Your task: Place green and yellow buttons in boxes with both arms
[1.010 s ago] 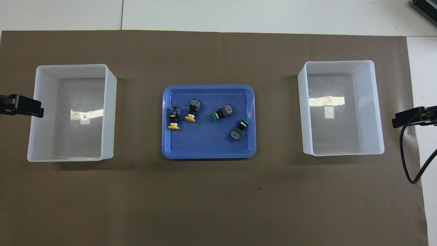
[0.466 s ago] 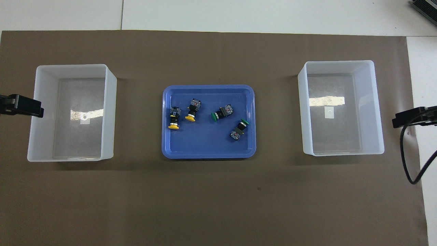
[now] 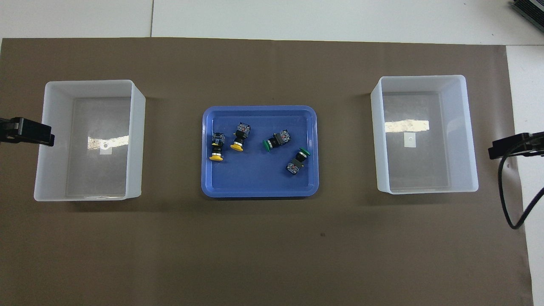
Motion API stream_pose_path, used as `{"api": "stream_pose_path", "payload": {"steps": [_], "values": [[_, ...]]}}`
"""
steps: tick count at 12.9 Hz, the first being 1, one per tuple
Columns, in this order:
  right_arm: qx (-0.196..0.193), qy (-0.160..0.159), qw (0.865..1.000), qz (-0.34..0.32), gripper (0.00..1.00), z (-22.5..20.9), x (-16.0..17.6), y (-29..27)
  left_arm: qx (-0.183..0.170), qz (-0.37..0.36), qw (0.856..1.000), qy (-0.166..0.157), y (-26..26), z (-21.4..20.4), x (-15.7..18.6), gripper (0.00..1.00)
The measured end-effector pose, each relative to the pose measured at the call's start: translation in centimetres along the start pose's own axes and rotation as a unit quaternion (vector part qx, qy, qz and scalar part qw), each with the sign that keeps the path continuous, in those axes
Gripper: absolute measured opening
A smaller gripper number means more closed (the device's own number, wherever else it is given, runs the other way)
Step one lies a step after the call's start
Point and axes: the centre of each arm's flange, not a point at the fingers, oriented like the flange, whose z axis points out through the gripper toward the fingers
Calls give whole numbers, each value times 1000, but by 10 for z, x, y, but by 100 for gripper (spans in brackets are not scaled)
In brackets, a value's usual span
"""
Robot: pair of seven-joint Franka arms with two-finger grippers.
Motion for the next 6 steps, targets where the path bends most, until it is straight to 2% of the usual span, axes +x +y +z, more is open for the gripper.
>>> {"api": "stream_pose_path", "payload": {"steps": [6], "values": [[0,0,1000,6,100,0,0,0,0,0,1000,0,0,0,0,100]]}}
